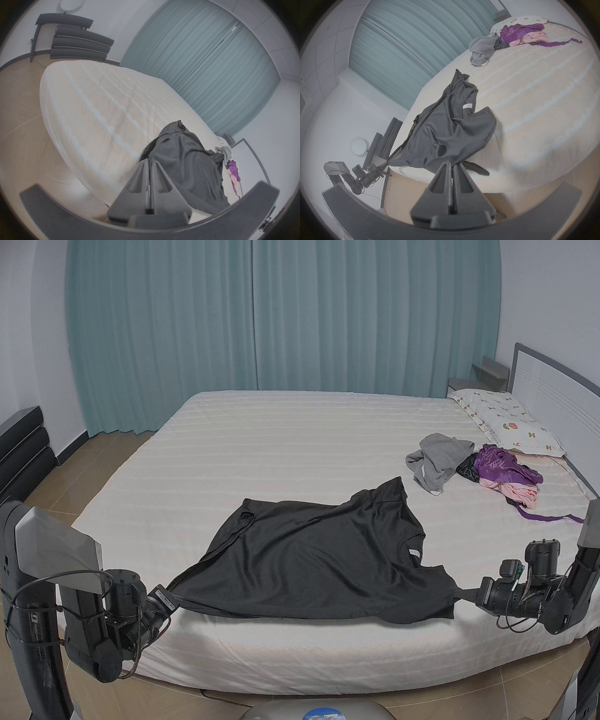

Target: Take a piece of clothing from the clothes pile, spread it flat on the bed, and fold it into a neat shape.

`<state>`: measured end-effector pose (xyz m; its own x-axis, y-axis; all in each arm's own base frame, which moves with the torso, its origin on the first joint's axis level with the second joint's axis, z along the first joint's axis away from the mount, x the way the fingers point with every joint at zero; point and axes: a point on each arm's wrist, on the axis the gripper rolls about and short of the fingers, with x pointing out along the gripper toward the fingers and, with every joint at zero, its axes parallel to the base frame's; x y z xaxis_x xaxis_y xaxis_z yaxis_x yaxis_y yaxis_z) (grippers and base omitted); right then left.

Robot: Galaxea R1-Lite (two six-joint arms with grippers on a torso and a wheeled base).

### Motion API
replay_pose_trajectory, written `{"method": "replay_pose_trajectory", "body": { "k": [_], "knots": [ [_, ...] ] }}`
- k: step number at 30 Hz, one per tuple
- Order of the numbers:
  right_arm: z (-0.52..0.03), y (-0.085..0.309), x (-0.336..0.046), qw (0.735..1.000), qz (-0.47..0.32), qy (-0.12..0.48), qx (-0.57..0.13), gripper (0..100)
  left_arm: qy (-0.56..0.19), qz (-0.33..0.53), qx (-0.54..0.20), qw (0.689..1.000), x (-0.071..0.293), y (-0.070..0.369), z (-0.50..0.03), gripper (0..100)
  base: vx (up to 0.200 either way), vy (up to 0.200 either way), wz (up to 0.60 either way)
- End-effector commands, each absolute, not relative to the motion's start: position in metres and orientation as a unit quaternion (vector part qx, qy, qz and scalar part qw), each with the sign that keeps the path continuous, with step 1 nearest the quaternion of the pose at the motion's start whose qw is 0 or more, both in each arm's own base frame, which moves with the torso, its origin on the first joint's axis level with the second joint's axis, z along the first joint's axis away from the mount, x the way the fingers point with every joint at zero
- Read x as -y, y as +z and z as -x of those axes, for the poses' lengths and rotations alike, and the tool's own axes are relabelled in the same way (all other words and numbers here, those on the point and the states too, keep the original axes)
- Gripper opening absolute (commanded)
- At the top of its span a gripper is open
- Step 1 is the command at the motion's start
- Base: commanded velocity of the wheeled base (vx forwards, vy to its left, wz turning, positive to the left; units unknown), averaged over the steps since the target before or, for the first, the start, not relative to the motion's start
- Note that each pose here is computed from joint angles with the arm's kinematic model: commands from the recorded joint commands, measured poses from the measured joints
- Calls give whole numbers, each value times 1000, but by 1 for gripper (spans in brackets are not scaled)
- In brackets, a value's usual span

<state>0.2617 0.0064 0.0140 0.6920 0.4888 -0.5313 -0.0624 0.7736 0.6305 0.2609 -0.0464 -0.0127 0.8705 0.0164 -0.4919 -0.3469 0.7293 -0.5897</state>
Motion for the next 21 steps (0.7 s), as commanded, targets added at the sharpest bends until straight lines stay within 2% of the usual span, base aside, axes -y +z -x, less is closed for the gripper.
{"method": "replay_pose_trajectory", "body": {
  "k": [1, 12, 21],
  "knots": [
    [-250, 27, -1, 876, -300, 155, -344, 0, 94, 349, -226, 905, 46, -4, -255, 0, 0, 0, 0],
    [-230, 17, 4, 858, -321, 134, -378, 0, 87, 303, -245, 917, 45, -3, -243, 0, 0, 0, 0],
    [-239, -18, 4, 840, -317, 117, -424, 0, 89, 297, -267, 912, 47, -14, -242, 0, 0, 0, 0]
  ]
}}
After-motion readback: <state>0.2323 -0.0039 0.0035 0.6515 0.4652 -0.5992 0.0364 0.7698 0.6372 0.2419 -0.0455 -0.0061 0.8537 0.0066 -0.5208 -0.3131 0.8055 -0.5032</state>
